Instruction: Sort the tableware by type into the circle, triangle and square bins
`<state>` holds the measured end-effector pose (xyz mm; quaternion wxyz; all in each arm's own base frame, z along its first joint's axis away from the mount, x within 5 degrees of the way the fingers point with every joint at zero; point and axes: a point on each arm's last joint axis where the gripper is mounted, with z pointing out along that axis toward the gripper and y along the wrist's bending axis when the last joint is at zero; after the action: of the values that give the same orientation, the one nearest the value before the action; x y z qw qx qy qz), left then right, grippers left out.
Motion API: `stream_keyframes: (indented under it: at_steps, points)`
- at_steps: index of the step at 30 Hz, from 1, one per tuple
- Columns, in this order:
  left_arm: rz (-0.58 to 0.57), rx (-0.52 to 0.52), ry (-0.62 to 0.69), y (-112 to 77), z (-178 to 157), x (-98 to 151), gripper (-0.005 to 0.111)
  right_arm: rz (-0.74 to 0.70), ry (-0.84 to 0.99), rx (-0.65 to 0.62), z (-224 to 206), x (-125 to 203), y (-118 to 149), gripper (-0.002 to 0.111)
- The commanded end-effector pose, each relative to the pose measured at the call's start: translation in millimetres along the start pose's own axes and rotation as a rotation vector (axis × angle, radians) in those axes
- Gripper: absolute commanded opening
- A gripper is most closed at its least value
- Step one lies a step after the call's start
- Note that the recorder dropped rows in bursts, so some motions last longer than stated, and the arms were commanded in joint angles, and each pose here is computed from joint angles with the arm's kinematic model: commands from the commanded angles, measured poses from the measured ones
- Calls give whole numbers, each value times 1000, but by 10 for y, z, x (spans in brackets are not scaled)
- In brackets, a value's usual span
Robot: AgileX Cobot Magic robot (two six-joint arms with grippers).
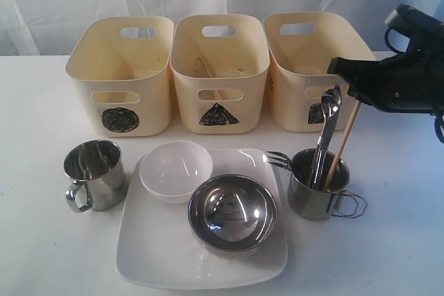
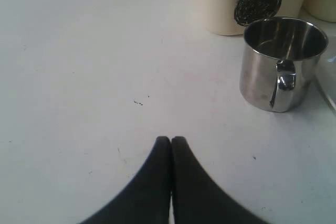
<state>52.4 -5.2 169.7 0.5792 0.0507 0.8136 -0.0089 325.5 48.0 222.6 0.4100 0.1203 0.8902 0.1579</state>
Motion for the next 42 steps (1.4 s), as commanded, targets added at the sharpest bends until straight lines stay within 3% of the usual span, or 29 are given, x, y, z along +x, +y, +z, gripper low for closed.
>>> stream_keyframes:
  at_steps: [1, 17, 23, 31, 42]
  points:
    - [-8, -1, -4, 0, 2, 7, 0, -11, -12, -44, -140, -60, 68, 0]
    - [-8, -1, -4, 0, 2, 7, 0, -61, -280, -159, -1050, -395, 310, 0]
    - [-8, -1, -4, 0, 2, 7, 0, -15, -385, -153, -1248, -481, 312, 0]
    - [-8, -1, -4, 0, 2, 7, 0, 130, -455, -118, -1234, -560, 258, 0]
    - [-8, -1, -4, 0, 2, 7, 0, 156, -413, -152, -852, -801, 474, 0]
